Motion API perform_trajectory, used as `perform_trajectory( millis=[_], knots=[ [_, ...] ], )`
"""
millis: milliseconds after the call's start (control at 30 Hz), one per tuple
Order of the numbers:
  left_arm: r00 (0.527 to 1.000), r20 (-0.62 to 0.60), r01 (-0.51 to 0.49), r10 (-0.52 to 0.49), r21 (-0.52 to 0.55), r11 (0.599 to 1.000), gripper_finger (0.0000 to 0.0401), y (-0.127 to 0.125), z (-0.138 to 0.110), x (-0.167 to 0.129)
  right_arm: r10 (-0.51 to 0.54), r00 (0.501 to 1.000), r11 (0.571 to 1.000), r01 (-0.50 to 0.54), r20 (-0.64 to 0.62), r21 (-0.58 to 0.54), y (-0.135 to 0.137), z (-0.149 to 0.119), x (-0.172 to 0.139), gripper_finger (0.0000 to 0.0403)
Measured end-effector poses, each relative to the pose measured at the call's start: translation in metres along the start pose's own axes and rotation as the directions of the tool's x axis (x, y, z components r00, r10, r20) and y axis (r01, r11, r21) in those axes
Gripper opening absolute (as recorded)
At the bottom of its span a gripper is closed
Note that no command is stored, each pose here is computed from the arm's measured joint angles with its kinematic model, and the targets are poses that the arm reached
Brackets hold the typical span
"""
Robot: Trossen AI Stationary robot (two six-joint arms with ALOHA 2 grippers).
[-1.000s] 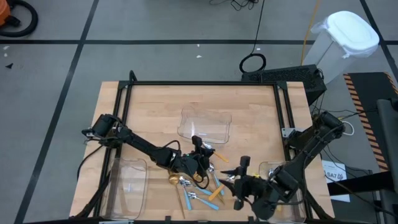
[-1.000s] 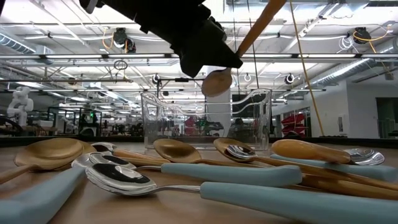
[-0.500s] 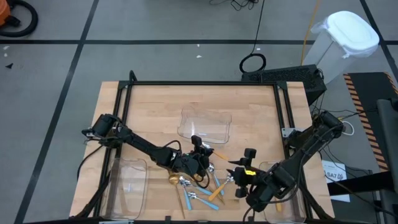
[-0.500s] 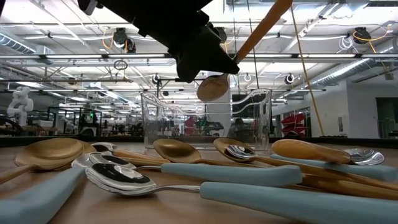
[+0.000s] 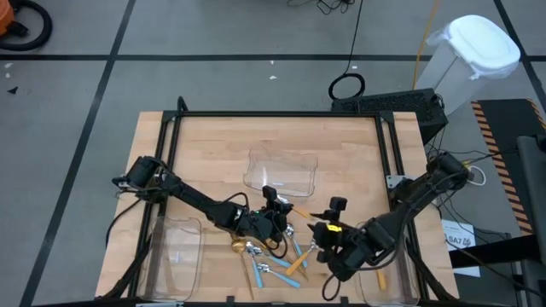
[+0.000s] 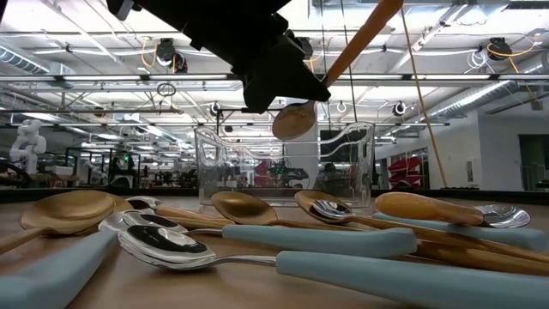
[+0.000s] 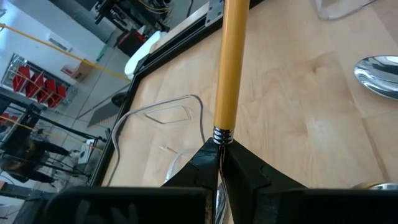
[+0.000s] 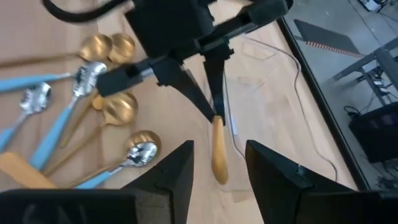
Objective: Sort silverware by color (type)
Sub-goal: Put the yellow spoon into the bottom right transparent bin
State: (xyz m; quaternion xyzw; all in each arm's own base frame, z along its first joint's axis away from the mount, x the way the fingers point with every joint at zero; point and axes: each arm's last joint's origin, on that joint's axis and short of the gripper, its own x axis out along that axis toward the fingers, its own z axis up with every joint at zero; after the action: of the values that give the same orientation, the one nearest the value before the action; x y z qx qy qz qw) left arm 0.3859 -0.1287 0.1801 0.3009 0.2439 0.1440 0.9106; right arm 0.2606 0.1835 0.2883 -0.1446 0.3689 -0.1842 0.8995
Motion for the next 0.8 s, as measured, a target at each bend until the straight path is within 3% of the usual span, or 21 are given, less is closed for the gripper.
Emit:
perform_trajectory(
  millis=[433, 800],
  knots=[
    [1.0, 0.006, 0.0, 0.0, -0.002, 1.0, 0.0026, -0.001, 0.001, -0.001, 0.001, 0.998, 0.999, -0.003, -0.07, -0.032, 0.003, -0.002, 0.017, 0.0095],
    [0.999, 0.032, 0.024, -0.025, 0.023, 0.999, 0.0026, -0.005, 0.02, -0.011, 0.021, 0.999, 0.999, -0.023, -0.045, -0.047, 0.01, -0.004, 0.009, 0.0128]
  ],
)
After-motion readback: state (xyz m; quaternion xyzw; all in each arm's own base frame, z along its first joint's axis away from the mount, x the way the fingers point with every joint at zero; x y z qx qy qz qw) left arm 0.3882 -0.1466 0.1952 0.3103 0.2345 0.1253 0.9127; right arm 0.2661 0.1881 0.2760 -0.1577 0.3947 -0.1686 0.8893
